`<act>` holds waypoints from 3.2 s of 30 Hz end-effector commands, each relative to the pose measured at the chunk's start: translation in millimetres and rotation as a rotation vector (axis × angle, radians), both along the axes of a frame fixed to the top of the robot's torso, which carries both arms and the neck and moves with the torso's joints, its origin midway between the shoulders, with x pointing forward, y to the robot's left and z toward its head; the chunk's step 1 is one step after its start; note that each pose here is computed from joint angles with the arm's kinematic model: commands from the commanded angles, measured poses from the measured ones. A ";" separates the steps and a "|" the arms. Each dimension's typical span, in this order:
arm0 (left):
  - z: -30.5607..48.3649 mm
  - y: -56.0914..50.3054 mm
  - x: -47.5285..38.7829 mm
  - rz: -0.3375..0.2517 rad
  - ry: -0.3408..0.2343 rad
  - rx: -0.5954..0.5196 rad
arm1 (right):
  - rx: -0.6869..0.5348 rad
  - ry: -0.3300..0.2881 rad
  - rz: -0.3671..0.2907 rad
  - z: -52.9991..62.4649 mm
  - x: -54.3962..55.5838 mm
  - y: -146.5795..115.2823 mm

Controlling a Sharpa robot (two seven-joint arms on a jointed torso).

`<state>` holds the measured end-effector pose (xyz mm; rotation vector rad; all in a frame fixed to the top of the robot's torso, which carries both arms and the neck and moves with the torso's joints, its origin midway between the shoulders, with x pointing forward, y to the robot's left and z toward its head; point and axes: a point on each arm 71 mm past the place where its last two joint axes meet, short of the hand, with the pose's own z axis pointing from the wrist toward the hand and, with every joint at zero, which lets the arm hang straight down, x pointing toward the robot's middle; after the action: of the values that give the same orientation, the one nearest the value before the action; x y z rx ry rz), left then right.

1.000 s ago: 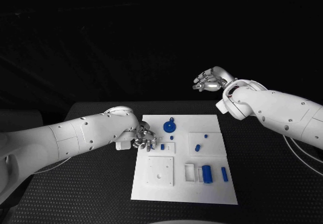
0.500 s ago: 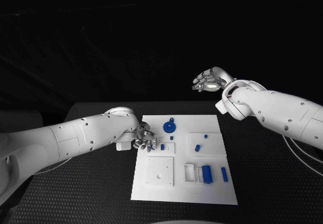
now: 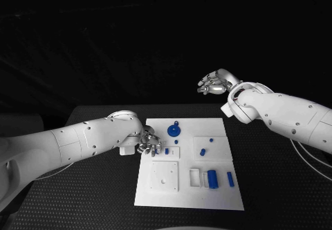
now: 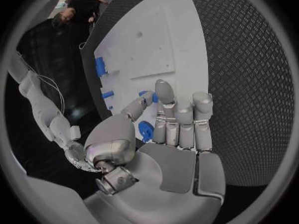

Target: Assemble the parts on the task board

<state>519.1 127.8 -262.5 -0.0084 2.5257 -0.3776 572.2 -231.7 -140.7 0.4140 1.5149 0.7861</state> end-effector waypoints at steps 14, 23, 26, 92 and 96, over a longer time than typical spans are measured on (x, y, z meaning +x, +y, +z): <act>-3.7 -3.6 -1.3 -0.019 -0.018 -0.008 | -0.001 0.004 0.020 -1.6 -0.4 2.9; -3.7 -2.1 -0.5 -0.013 -0.020 -0.008 | -0.001 0.004 0.021 -1.7 -0.5 3.2; -3.5 -2.2 -0.3 -0.012 -0.023 -0.010 | -0.001 0.004 0.021 -1.8 -0.5 3.4; -4.7 -1.1 -1.2 -0.015 -0.026 -0.030 | -0.001 0.011 0.027 -3.1 -0.7 4.5; -4.9 -0.2 -0.7 -0.012 -0.030 -0.030 | -0.001 0.012 0.027 -3.3 -0.8 4.4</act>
<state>518.8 129.3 -267.1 -0.0066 2.4955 -0.4044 571.8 -228.9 -143.8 0.4107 1.5282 0.7927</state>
